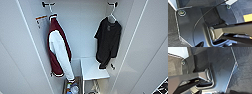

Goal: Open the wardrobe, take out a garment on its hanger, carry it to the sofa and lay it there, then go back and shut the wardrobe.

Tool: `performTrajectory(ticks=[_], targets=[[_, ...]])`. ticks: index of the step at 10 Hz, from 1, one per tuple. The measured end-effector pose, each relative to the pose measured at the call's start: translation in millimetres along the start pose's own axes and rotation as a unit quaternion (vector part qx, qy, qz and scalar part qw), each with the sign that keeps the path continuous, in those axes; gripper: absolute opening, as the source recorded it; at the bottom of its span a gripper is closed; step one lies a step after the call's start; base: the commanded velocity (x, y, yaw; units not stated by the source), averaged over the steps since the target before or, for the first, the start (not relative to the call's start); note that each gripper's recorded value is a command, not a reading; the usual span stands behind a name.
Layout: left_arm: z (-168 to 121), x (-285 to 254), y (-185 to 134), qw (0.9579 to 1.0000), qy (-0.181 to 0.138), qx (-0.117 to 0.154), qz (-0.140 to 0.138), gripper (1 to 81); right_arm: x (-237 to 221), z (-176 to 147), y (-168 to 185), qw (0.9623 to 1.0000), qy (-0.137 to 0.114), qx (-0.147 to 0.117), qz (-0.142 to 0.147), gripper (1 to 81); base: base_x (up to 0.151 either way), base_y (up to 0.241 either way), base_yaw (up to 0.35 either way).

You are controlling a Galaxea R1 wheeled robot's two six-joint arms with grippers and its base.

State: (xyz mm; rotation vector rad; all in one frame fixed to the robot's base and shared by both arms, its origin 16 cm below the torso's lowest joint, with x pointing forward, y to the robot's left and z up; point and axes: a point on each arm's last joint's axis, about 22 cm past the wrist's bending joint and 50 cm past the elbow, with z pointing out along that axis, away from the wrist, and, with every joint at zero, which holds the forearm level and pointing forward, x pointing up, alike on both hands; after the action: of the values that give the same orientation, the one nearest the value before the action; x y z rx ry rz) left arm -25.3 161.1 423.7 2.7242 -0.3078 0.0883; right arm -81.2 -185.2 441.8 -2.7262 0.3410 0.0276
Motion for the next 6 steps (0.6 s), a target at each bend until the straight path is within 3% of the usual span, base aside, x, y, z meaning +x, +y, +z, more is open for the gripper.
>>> performTrajectory(ticks=[3,6], targets=[[0,0,-1,1.0000,-0.002,0.002,0.002,81.1,-11,14,2,0.9994,-0.002,-0.033,-0.009,81.1,0.000,0.000,0.000],[1,0,1,1.0000,-0.002,0.001,0.002,81.1,-32,27,-31,0.9996,-0.010,-0.025,-0.007,81.1,0.000,0.000,0.000]])
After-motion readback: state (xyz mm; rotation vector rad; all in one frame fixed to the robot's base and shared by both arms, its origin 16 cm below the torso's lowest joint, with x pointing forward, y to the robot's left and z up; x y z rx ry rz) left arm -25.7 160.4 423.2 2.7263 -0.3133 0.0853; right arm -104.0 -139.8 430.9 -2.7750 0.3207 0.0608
